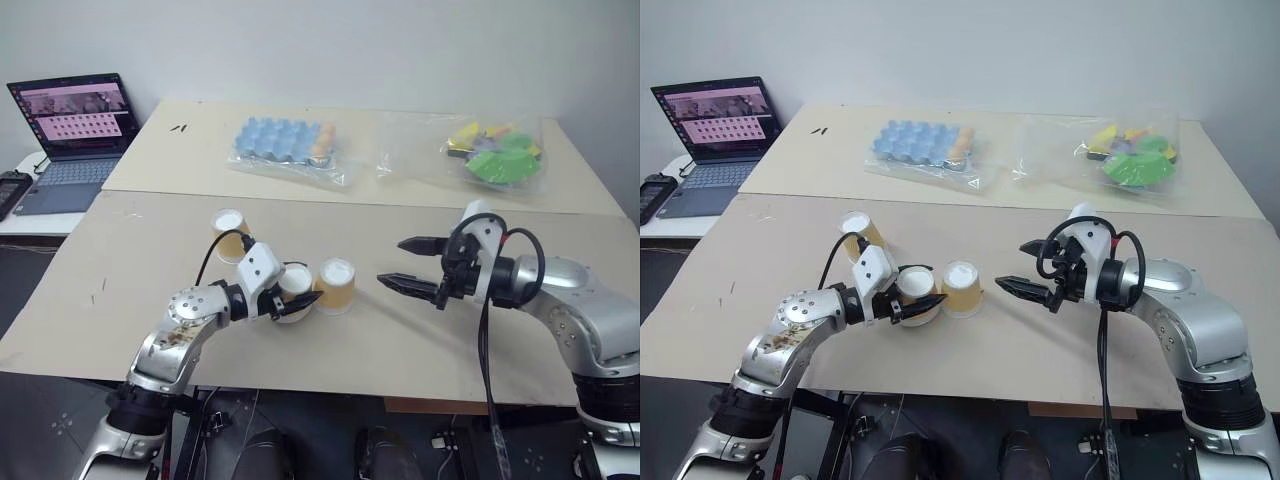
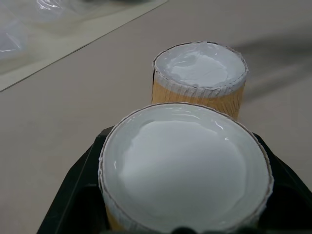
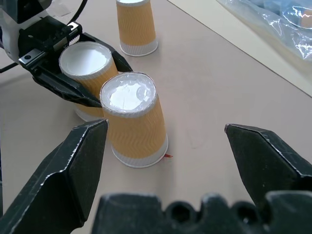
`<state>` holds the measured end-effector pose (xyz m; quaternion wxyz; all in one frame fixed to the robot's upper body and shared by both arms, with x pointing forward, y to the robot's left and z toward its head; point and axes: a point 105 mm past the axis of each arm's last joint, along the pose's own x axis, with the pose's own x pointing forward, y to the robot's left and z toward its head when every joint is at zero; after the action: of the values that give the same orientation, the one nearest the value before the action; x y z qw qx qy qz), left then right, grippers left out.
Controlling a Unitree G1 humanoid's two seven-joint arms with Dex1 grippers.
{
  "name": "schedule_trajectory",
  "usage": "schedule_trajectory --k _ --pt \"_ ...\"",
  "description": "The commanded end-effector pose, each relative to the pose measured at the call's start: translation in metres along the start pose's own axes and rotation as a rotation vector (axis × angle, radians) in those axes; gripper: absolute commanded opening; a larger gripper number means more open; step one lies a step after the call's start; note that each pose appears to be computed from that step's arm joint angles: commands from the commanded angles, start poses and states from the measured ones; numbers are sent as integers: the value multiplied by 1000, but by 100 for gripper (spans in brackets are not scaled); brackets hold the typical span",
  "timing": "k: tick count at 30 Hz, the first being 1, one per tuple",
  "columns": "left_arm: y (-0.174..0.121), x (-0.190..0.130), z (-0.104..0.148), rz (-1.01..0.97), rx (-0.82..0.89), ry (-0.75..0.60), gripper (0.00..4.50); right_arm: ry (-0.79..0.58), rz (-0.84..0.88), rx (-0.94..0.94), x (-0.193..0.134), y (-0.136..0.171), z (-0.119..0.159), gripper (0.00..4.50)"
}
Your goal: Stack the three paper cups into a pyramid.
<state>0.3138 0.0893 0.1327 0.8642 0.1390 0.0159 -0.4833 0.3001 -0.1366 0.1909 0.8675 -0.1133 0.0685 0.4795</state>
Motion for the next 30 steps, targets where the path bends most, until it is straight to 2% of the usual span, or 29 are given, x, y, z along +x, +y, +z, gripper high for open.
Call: schedule_trajectory --k 1,12,13,17,23,30 --pt "1 8 12 -25 50 -39 263 -41 -18 -39 -7 1 13 450" --pt "13 15 7 -59 81 -14 263 -42 -22 -37 -6 1 12 450" --pt "13 16 6 -58 86 -15 313 -44 -22 -36 -6 1 12 450" --pt "14 18 7 -53 105 -23 442 -46 -26 -36 -6 0 12 450" --pt "16 9 20 -29 118 -45 447 -48 -20 -38 -6 -1 13 450" --pt "14 -23 38 5 121 -50 447 -40 53 -69 -3 7 17 450"
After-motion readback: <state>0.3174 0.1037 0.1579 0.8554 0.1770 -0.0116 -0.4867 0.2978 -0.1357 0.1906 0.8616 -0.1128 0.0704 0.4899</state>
